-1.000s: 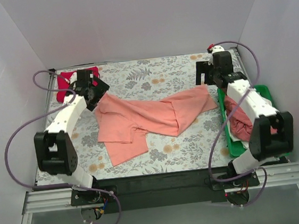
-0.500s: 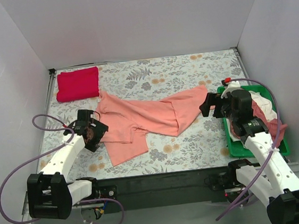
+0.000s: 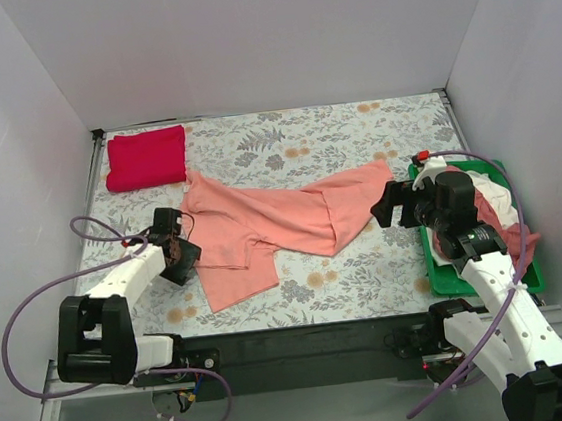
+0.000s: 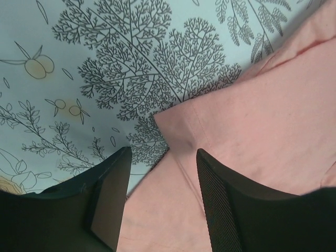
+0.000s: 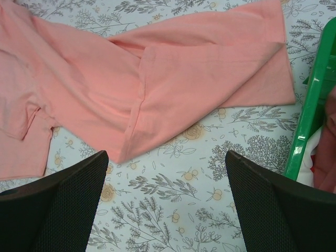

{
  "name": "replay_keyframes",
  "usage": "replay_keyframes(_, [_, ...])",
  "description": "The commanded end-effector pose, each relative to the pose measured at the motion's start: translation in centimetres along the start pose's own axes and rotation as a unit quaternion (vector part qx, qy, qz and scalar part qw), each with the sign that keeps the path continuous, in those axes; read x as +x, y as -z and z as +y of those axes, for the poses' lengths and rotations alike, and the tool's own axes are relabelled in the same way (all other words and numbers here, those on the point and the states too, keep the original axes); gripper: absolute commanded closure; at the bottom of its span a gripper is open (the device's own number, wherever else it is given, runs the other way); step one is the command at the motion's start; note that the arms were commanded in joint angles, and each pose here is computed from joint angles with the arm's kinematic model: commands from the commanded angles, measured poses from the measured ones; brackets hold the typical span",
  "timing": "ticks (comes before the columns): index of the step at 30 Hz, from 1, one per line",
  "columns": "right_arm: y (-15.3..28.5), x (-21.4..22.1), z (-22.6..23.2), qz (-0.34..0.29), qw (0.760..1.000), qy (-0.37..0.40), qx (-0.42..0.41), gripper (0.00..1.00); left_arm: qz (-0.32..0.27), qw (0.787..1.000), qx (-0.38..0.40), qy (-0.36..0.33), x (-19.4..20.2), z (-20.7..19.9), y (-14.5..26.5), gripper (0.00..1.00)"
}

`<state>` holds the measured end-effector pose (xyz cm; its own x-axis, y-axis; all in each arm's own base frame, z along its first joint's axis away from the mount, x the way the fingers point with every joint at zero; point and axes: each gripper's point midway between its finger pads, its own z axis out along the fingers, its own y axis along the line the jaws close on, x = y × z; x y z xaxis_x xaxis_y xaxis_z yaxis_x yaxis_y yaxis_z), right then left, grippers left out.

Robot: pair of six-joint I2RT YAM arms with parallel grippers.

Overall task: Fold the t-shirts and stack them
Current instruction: Flatten the tshirt out

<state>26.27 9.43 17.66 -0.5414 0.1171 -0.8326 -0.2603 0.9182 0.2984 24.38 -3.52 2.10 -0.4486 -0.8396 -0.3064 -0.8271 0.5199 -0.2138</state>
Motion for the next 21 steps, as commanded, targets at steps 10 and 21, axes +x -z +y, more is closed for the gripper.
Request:
replay_keyframes(10, [0.2,0.0,-0.4,0.003,1.0,0.011,0.01,0.02,-0.041,0.999,0.009,0.022,-2.0,-0.9,-1.5,0.56])
replay_keyframes(21, [0.2,0.0,-0.7,0.006,1.0,0.008,0.017,0.02,-0.042,0.999,0.008,0.024,-2.2,-0.7,-0.9,1.0])
